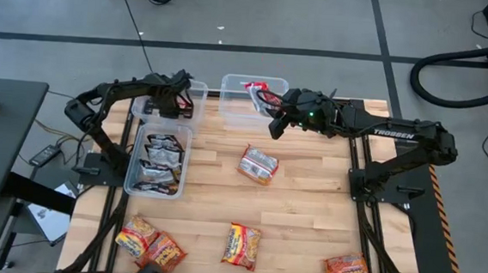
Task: Sort Maruchan noodles
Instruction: Adjust the noodles pack from the bin
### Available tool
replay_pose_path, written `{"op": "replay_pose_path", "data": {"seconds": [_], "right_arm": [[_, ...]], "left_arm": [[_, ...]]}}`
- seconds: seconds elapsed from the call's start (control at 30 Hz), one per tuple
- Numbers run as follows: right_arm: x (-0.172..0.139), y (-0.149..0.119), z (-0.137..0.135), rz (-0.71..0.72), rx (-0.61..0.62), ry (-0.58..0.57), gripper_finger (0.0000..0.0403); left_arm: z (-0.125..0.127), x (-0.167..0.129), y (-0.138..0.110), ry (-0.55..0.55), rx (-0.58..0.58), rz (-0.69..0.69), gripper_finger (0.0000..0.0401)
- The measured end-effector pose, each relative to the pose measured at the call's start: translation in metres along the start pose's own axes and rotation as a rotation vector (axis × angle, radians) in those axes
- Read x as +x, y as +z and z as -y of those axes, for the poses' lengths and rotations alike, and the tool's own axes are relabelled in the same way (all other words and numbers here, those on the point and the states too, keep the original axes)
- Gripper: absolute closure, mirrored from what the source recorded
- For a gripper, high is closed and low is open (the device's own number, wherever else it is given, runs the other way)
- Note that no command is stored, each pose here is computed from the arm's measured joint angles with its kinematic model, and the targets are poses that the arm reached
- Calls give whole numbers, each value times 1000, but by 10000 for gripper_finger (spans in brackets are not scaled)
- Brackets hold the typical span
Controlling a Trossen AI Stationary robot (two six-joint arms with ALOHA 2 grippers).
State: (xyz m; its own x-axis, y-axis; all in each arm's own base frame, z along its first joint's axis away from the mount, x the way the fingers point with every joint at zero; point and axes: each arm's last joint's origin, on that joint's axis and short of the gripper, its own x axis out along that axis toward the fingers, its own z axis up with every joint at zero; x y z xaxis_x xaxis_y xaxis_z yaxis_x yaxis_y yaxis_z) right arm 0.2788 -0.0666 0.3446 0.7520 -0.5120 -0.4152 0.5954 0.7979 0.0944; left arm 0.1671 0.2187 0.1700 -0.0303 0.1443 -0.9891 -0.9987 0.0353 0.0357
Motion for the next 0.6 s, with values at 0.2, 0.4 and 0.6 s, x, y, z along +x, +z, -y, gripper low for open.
{"op": "replay_pose_path", "data": {"seconds": [0.2, 0.4, 0.6], "right_arm": [[1, -2, 3, -28, -5, 5, 275], [1, -3, 4, -40, -14, 0, 275], [2, -3, 6, -54, -18, 14, 275]], "left_arm": [[-15, -42, 12, -130, 17, 37, 398], [-28, -70, 16, -328, 0, 63, 399], [-26, -80, 17, -547, 22, 43, 400]]}}
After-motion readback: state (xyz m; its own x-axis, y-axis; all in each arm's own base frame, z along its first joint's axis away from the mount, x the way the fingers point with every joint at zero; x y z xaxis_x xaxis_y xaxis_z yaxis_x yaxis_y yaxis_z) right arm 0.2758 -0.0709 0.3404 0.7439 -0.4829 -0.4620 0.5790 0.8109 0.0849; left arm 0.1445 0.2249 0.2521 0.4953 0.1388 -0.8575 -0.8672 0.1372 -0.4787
